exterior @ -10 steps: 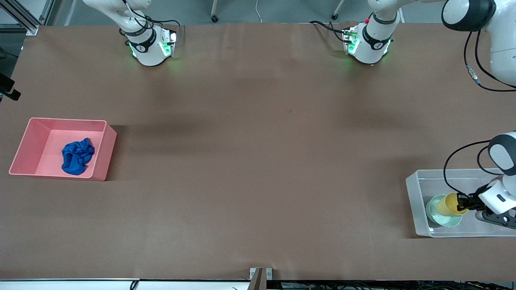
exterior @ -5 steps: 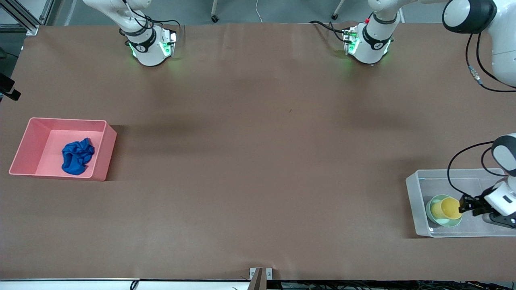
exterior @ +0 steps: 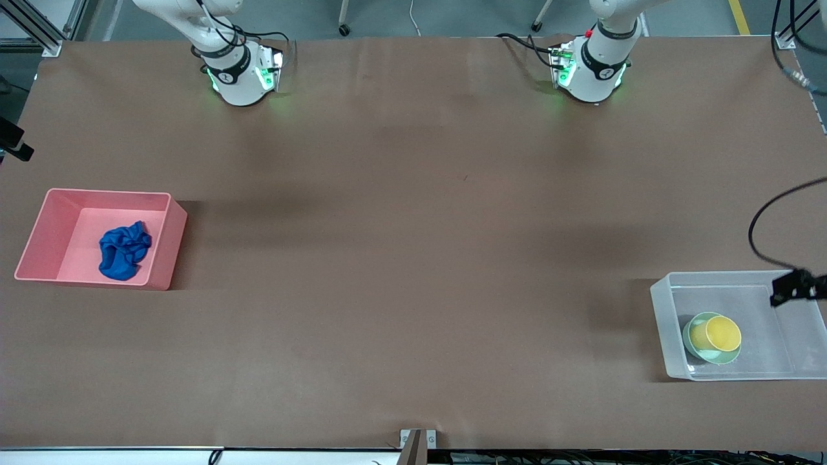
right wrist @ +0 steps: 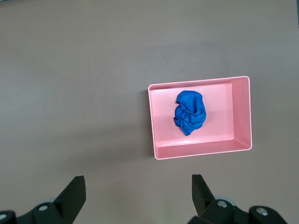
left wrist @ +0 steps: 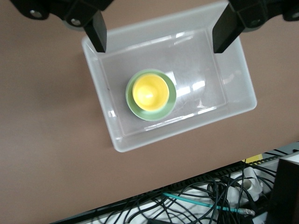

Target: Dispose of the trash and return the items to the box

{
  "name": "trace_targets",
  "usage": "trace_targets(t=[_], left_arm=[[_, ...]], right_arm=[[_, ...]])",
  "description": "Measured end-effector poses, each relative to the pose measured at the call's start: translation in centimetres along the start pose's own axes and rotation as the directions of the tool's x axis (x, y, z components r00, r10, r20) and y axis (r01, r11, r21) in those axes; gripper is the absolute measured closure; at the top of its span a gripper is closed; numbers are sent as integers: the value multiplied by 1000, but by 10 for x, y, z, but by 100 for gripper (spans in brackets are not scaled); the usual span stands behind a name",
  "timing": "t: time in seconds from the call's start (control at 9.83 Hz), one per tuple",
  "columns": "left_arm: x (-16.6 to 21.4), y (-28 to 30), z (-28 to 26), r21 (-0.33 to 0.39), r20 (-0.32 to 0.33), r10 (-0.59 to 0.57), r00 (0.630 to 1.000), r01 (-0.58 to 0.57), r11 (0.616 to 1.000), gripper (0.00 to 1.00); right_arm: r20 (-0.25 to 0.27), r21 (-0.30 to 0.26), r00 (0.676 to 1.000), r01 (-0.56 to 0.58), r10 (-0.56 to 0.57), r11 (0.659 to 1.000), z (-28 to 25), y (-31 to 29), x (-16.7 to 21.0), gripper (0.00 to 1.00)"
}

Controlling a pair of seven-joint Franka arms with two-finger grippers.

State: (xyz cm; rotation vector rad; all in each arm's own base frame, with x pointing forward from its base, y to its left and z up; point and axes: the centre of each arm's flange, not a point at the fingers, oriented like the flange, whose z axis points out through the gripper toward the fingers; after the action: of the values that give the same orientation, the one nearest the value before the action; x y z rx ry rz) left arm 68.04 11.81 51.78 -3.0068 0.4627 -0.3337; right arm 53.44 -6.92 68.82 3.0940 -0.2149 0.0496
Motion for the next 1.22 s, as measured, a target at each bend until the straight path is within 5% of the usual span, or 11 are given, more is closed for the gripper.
trace_targets(t=[0.2, 0.71, 1.22], left_arm=[[-16, 50, -76, 31, 20, 21, 1000, -21, 999, 0], [-36, 135, -194, -27, 101, -36, 994, 38, 999, 0], [-84, 172, -231, -30, 184, -175, 967, 184, 983, 0]], right_arm=[[0, 0, 1000, 0, 0, 1000, 0, 0, 0, 0], [0, 0, 1000, 0, 0, 1000, 0, 0, 0, 0], [0, 0, 1000, -1, 1, 1000, 0, 0, 0, 0]])
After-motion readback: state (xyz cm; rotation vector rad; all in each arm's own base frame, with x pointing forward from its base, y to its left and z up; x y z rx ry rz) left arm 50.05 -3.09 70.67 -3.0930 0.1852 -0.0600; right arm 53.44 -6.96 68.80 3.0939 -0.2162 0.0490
